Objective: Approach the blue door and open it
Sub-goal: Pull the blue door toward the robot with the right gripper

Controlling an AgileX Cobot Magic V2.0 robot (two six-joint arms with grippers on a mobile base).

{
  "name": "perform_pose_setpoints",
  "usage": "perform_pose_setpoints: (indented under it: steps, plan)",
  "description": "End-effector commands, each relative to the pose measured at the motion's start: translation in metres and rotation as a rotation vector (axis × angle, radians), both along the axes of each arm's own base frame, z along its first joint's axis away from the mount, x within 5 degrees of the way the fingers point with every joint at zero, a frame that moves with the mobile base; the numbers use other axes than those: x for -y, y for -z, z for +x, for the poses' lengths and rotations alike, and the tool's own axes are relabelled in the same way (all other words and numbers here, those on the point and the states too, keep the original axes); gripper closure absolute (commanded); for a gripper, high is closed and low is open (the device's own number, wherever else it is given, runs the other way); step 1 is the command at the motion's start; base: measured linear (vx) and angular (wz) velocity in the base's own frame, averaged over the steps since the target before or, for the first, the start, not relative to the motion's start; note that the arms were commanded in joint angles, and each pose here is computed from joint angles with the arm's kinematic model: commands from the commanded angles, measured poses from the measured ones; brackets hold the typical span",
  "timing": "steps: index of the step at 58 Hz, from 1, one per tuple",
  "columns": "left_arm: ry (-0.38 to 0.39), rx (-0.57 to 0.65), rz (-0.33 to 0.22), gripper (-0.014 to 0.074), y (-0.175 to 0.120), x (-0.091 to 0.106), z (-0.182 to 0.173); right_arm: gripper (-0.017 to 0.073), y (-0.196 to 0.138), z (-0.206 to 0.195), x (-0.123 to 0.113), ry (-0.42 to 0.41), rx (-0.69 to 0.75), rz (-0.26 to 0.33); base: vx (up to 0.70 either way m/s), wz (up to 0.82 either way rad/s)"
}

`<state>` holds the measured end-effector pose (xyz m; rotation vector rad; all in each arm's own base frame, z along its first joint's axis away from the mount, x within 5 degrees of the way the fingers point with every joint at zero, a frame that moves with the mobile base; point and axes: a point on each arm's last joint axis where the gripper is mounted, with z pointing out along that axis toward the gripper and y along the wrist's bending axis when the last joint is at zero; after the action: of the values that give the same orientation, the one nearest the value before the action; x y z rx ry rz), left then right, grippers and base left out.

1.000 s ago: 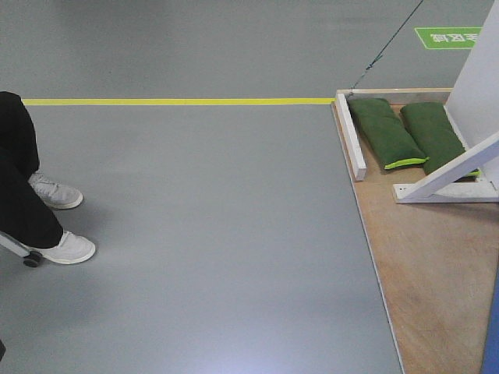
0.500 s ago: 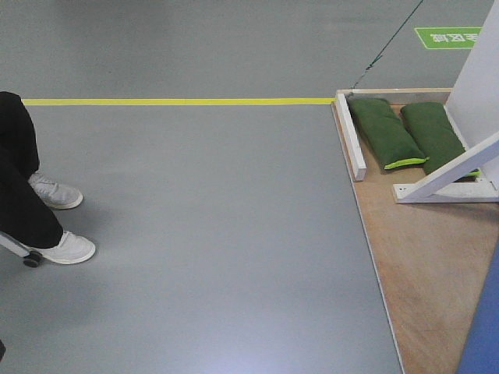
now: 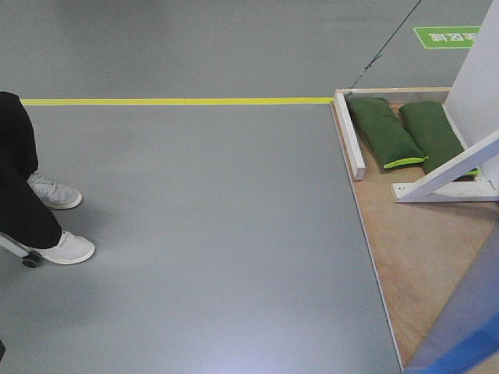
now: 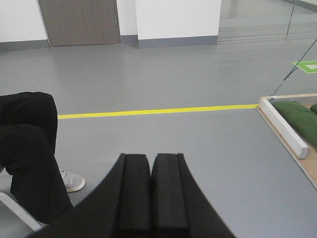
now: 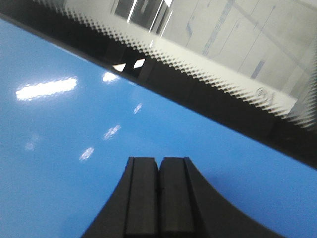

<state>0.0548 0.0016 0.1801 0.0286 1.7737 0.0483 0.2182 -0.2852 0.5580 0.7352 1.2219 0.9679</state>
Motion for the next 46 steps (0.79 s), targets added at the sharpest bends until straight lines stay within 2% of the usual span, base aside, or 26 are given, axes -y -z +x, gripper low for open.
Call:
perform_pose_setpoints:
  steps: [1,10,11,25,32,46]
  plan:
    - [0.012,0.124,-0.009,0.0521,-0.017,0.001,-0.001,0.0547,-0.051,-0.016,-0.084,-0.319,0.167,-0.125,0.00,0.00]
    - [0.012,0.124,-0.009,0.0521,-0.017,0.001,-0.001,0.0547,-0.057,-0.008,-0.103,-0.378,0.182,-0.152,0.00,0.00]
    - [0.012,0.124,-0.009,0.0521,-0.017,0.001,-0.001,0.0547,-0.058,0.003,-0.120,-0.397,0.147,-0.205,0.00,0.00]
    - [0.012,0.124,-0.009,0.0521,-0.017,0.001,-0.001,0.0547,-0.047,0.029,-0.140,-0.337,-0.015,-0.320,0.00,0.00]
    - [0.012,0.124,-0.009,0.0521,-0.017,0.001,-0.001,0.0547,-0.041,0.039,-0.147,-0.323,-0.072,-0.355,0.00,0.00]
    - [0.012,0.124,-0.009,0.0521,-0.017,0.001,-0.001,0.0547,-0.036,0.054,-0.167,-0.356,-0.114,-0.395,0.00,0.00]
